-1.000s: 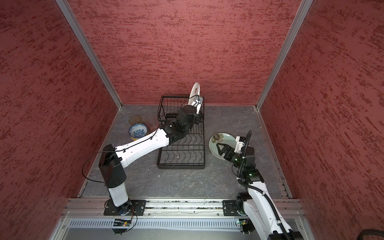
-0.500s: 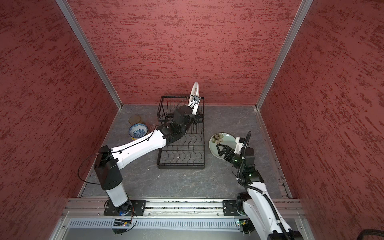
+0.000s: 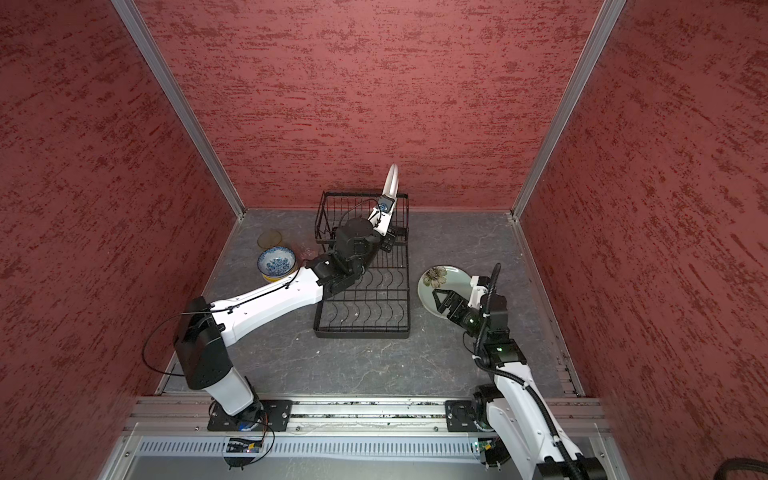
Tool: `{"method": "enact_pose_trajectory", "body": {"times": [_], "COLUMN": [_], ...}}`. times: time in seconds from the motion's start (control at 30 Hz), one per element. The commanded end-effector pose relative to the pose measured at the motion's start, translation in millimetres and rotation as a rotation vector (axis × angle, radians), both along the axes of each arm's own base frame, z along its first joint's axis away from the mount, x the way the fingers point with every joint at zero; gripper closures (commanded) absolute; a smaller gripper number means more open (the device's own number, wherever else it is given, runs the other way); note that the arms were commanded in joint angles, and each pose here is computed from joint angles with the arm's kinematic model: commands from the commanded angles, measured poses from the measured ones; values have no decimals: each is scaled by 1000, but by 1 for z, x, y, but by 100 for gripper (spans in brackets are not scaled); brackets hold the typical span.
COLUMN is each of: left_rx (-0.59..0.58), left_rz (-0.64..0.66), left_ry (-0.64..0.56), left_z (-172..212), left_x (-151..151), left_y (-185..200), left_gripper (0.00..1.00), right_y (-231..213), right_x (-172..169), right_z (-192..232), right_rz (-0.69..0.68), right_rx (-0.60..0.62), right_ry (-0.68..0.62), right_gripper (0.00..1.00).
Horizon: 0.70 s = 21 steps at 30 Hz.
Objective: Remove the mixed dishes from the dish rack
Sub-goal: 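Close the left gripper on the watermelon plate and lift it, then carry the watermelon plate with the left gripper toward the green plate stack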
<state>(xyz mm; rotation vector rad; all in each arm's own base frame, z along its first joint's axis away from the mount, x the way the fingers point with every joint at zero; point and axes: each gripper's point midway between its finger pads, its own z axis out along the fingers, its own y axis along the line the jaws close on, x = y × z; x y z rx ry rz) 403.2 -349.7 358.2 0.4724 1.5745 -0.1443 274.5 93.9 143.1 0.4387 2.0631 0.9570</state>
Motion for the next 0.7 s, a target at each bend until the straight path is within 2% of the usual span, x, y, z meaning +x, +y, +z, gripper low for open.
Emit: {"method": "enact_pose_trajectory", "body": {"times": [0.0,0.33,0.67], "left_rx": [-149,-122,-121], "left_rz": [28,-2,-60], "left_ry": [-193,-264,-324], "left_z": [85,101,117], "left_x": [-13,-27,-61], "left_y": [24,19,12], "left_gripper": [100,100,100], "right_y": [2,3,-1], "right_x": [2,3,6], "right_z": [8,9,0], "right_rz": [6,7,-12], "right_rx": [7,15,-14], "right_ry": [-29,-25,32], "right_gripper": [1,1,1]}}
